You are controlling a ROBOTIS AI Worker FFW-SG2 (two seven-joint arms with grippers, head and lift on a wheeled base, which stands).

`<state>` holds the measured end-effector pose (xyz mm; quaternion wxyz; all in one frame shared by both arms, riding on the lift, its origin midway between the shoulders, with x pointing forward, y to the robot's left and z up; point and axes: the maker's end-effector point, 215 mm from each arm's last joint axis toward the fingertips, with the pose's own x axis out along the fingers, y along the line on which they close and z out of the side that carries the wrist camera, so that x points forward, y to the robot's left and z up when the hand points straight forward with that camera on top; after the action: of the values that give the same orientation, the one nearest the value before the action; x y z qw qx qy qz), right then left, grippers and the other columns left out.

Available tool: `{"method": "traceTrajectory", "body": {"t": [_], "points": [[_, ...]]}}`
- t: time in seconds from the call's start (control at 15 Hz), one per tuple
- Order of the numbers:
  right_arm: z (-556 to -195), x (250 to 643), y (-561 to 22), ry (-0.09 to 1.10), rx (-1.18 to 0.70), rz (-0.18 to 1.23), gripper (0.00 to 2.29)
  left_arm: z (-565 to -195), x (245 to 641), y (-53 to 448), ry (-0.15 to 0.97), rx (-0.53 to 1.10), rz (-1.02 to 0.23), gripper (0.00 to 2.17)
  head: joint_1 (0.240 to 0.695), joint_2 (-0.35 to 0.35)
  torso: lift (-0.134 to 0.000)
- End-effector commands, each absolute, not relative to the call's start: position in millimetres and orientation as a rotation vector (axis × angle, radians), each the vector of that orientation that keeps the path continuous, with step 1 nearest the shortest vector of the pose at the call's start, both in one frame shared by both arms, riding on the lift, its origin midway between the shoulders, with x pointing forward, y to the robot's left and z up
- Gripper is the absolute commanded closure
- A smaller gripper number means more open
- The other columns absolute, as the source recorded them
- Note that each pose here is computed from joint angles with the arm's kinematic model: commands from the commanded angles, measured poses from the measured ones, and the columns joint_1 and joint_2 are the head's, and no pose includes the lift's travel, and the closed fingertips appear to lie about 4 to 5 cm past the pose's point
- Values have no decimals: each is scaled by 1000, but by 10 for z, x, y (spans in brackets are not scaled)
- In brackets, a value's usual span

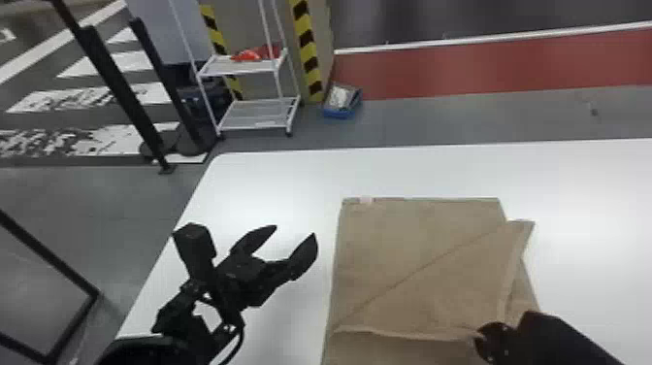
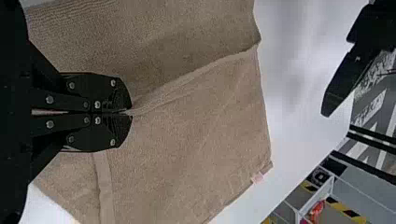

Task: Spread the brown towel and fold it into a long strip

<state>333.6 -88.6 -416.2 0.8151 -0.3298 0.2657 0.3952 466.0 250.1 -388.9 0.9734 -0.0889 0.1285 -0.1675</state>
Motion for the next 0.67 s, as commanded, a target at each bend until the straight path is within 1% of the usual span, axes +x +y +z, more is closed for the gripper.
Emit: {"method": "traceTrajectory", "body": {"t": [0.0,0.07,0.2,0.4,0.47,0.53,0.6], "points": [[-4046,3381,-1010,555,-680,810,1328,-3789,4734,2544,243,-142,-372,90,695,234,-125],[-3983,3410,-1067,548,-674,792,1328,-3748,4804,2522,245,-107,-418,97,695,219,-125],[-3928,3417,-1167,549,-659,769,1328,-3728,4996,2572,266,40,-467,97,695,198,-125],[-3866,3397,-1358,561,-643,727,1328,-3607,5316,2605,275,217,-553,100,695,177,-125],[-3829,3393,-1417,560,-640,714,1328,-3555,5399,2597,271,306,-580,103,695,172,-125],[-3817,3374,-1472,564,-636,702,1328,-3486,5494,2525,242,416,-620,110,695,167,-125],[-3801,3360,-1505,566,-629,693,1328,-3509,5563,2492,238,519,-649,134,695,150,-125]]}}
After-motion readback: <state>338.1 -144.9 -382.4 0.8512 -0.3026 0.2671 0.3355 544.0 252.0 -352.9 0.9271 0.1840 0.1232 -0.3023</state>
